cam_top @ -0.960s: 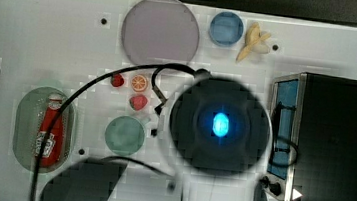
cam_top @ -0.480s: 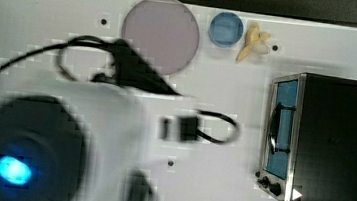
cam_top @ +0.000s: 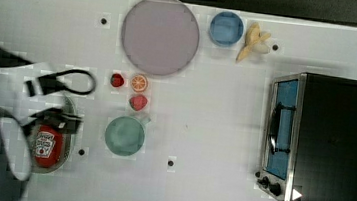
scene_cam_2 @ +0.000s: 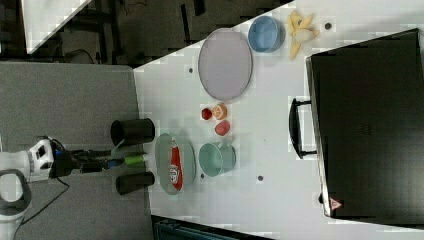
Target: Pick ketchup from strainer and place it on the table
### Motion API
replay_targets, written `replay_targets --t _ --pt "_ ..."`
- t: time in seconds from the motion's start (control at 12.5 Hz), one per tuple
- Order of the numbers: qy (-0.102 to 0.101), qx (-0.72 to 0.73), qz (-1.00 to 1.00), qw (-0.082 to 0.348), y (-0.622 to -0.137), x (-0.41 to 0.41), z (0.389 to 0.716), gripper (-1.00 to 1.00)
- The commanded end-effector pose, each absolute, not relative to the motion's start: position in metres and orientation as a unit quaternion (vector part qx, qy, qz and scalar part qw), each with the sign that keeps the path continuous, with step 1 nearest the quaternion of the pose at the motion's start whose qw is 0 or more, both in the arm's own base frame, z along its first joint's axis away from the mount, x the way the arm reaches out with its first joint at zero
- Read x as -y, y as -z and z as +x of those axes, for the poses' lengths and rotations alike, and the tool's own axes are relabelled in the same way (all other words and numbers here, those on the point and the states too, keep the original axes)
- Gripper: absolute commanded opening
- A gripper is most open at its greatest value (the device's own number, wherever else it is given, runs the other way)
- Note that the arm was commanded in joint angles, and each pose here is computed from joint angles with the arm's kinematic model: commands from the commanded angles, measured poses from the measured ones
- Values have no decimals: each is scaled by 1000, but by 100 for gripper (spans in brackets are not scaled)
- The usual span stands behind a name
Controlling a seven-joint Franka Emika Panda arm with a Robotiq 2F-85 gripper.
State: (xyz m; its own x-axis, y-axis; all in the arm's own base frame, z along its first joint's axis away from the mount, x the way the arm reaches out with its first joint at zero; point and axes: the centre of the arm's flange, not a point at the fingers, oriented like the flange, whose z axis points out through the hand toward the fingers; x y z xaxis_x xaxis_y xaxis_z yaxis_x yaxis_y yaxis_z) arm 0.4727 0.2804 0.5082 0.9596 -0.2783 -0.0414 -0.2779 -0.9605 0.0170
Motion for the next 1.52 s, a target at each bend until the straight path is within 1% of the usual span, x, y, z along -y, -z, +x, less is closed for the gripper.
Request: replay_targets --t 0.08,0.32,0.4,0.48,0.72,0.96,1.12,1.28,1.36,1.52 --pt "21 115 993 -9 -488 -326 456 100" --pt "46 70 996 -13 -437 -363 439 100" --pt "50 58 997 -10 -419 -369 435 100" --pt "48 48 998 -8 -401 -373 432 100" --pt "31 23 999 -6 -346 -378 426 100" --pt "33 7 999 -19 -294 -380 421 100" --pt "36 18 999 -37 -266 -385 418 100" --pt "40 31 998 -42 -239 -388 417 100" --pt "39 38 997 -47 -227 -391 416 100" --pt "32 34 998 -43 -204 -391 413 100"
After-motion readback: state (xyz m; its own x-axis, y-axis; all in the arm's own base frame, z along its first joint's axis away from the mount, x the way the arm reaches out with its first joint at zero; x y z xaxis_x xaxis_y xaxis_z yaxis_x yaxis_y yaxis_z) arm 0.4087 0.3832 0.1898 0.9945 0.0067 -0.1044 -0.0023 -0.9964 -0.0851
